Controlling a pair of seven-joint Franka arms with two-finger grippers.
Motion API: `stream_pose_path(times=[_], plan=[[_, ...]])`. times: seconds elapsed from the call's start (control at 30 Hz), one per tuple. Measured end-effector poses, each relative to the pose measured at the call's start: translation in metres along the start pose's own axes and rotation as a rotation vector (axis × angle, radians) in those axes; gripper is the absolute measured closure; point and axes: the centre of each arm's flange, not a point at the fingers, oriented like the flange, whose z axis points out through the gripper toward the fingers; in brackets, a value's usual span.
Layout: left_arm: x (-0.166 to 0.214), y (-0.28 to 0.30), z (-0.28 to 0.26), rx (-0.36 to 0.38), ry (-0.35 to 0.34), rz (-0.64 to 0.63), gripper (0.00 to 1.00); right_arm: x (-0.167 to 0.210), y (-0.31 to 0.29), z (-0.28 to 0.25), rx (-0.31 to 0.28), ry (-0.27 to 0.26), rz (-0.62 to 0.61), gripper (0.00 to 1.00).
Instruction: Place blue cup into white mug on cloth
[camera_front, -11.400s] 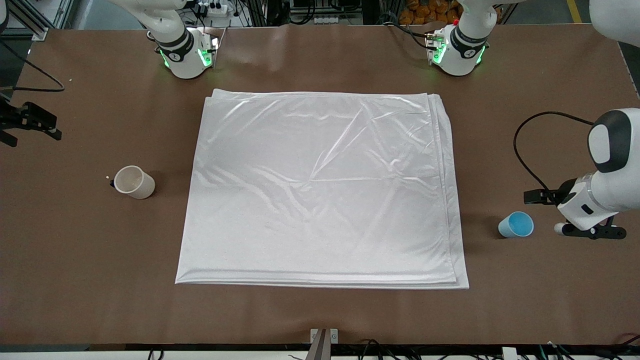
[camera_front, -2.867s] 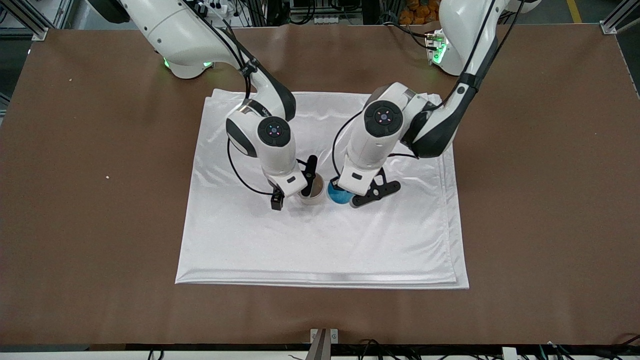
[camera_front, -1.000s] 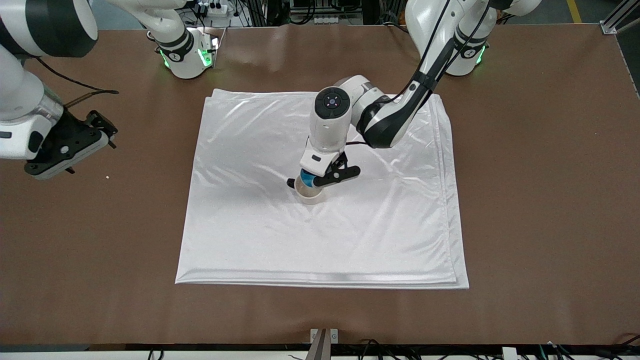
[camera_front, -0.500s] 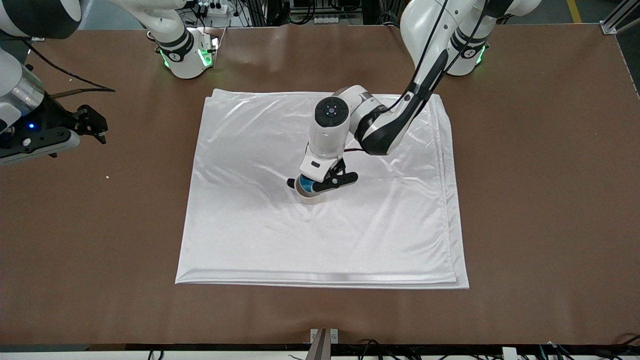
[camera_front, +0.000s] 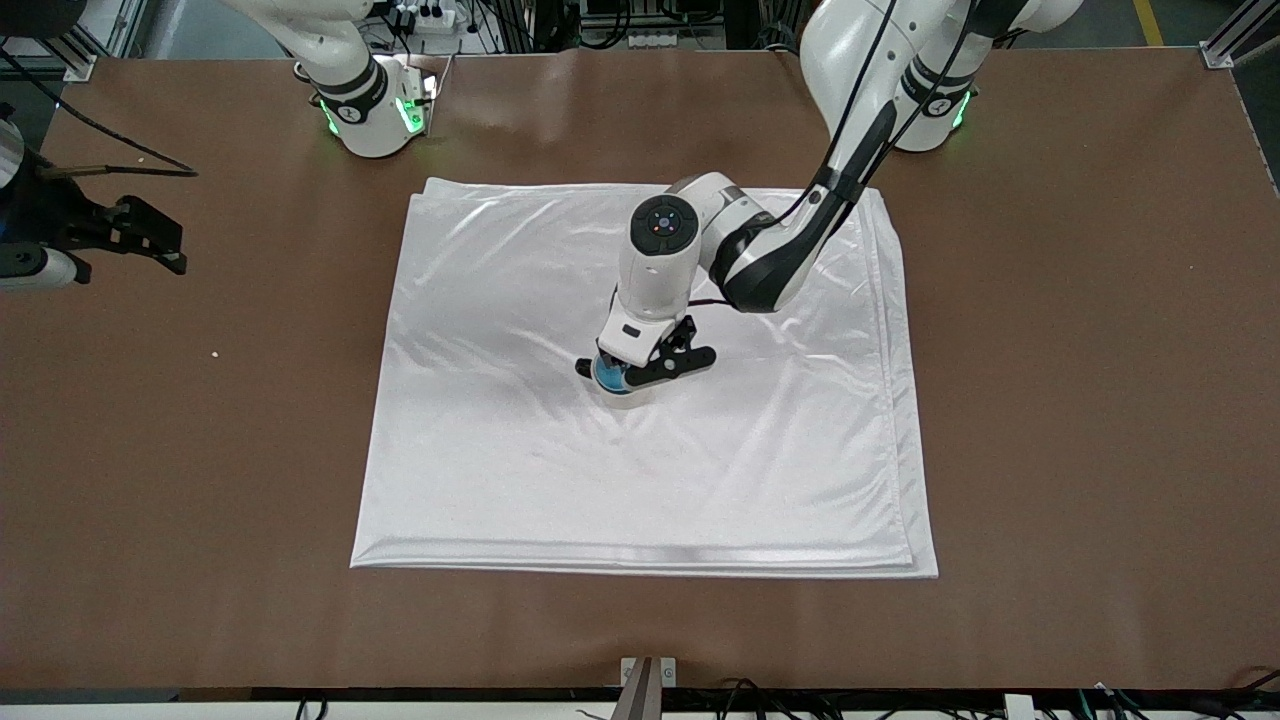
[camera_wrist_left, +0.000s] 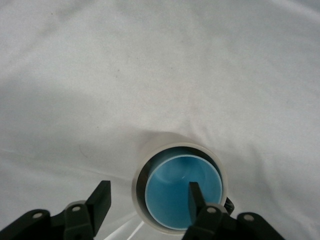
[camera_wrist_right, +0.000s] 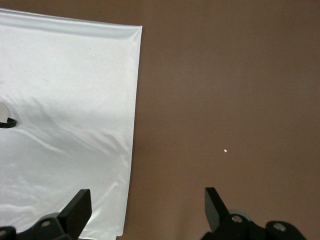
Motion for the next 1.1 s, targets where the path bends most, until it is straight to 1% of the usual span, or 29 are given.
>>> stream_pose_path(times=[0.07,0.1,0.17,0.2,0.33,0.53,0.67,0.77,1.1], plan=[[0.003,0.0,-0.002,-0.003,0.005,-0.002,0.21,-0.003,-0.001,-0.002,0.0,-0.006,0.031,0.0],[0.006,0.0,-0.004,-0.004,0.01,-0.004,0.11,-0.003,-0.002,-0.003,-0.001,-0.007,0.041,0.0],[0.015,-0.004,-0.007,-0.003,0.028,-0.007,0.03,-0.004,-0.002,-0.003,-0.001,-0.007,0.054,0.0],[0.023,-0.007,-0.009,0.0,0.039,-0.009,0.0,-0.004,-0.002,-0.003,-0.001,-0.007,0.058,0.0],[0.064,-0.031,-0.017,0.015,0.071,-0.017,0.0,-0.004,-0.001,-0.003,-0.001,-0.007,0.069,0.0],[0.15,-0.095,-0.021,0.038,0.089,-0.031,0.0,-0.004,-0.001,-0.008,-0.001,0.002,0.095,0.0],[0.197,-0.14,-0.024,0.051,0.095,-0.035,0.0,-0.007,-0.002,-0.009,-0.001,-0.016,0.093,0.0],[0.222,-0.168,-0.026,0.058,0.098,-0.031,0.0,-0.008,-0.005,-0.009,-0.001,-0.025,0.09,0.0],[0.287,-0.253,-0.035,0.081,0.105,0.022,0.0,-0.009,-0.005,-0.012,-0.001,-0.017,0.1,0.0]])
